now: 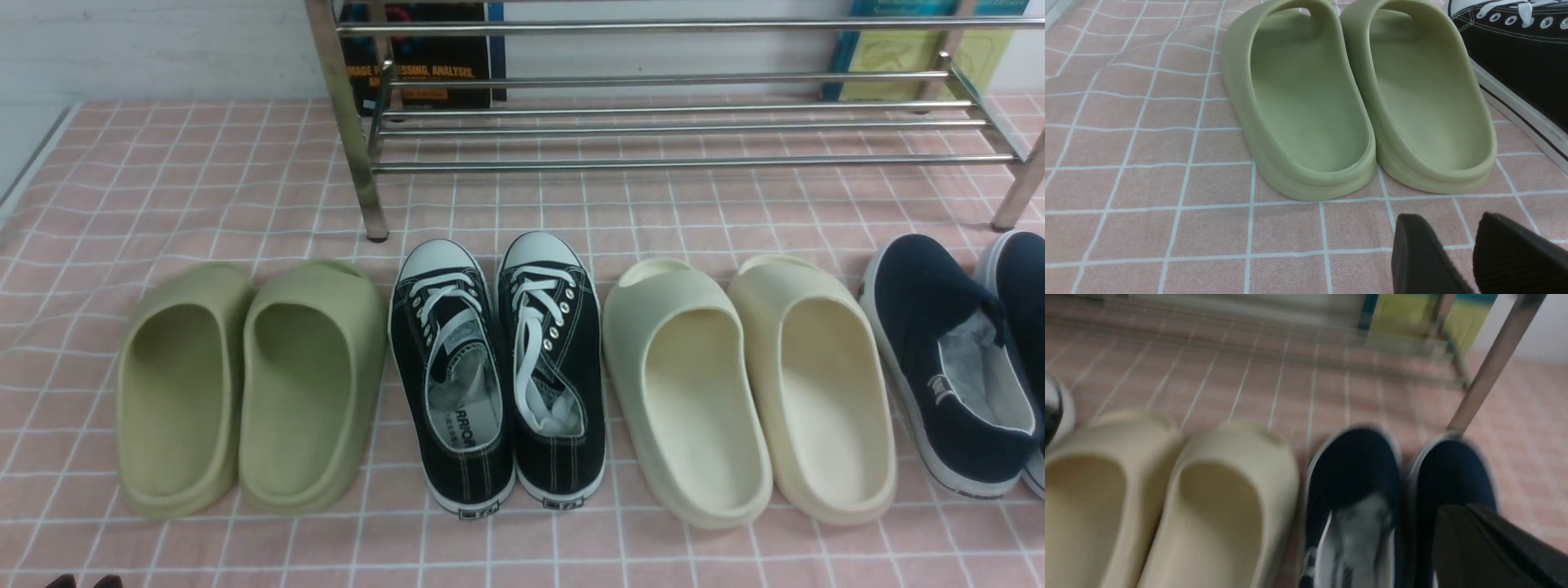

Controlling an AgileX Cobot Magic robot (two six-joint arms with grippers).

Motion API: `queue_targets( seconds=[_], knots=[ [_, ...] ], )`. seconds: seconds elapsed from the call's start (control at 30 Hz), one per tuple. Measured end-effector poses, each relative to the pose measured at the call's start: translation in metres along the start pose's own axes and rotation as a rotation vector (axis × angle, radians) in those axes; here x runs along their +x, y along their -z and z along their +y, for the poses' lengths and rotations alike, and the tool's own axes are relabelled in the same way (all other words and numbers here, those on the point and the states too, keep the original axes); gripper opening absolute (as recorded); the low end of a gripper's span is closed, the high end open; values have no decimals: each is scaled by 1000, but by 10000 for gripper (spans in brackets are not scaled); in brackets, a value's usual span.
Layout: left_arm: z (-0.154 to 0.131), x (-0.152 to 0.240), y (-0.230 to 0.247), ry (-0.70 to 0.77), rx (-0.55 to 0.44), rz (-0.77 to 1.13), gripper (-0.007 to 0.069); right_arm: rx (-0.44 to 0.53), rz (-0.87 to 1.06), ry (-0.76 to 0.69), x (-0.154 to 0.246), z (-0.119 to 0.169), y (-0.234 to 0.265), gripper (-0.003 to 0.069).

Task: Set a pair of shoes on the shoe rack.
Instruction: Use the right arm to grab the shoe closest to it

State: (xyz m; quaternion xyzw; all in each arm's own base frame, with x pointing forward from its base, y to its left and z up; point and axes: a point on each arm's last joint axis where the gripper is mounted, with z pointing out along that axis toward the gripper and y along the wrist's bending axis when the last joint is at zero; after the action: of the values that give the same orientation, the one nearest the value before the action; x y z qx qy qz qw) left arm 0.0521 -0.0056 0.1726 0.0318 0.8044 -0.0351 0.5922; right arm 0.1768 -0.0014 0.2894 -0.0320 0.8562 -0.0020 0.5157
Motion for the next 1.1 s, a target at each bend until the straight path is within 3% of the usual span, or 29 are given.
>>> queue_targets(
  seconds=[0.07,0.17,0.3,0.47,0.6,0.67,0.83,0.9,1.0,1.1],
  knots=[
    [0,0,0,0,0,0,239,-69,239,-39,4,4,-18,-6],
    [0,0,0,0,0,0,239,-120,417,-54,-3,5,-38,20],
    [0,0,0,0,0,0,239,-131,453,-57,-19,4,-56,102],
    [0,0,0,0,0,0,239,-125,479,-68,-24,1,-88,345],
    [0,0,0,0,0,0,239,-131,533,-113,-11,1,-113,435],
    [0,0,0,0,0,0,239,-131,554,-125,-5,1,-122,442],
    [0,0,0,0,0,0,239,-117,641,-149,23,0,-159,384],
    [0,0,0,0,0,0,239,-117,683,-178,35,0,-173,281],
    [0,0,0,0,0,0,239,-120,686,-185,35,1,-174,195],
    [0,0,0,0,0,0,239,-141,689,-182,33,4,-174,46]
  ],
)
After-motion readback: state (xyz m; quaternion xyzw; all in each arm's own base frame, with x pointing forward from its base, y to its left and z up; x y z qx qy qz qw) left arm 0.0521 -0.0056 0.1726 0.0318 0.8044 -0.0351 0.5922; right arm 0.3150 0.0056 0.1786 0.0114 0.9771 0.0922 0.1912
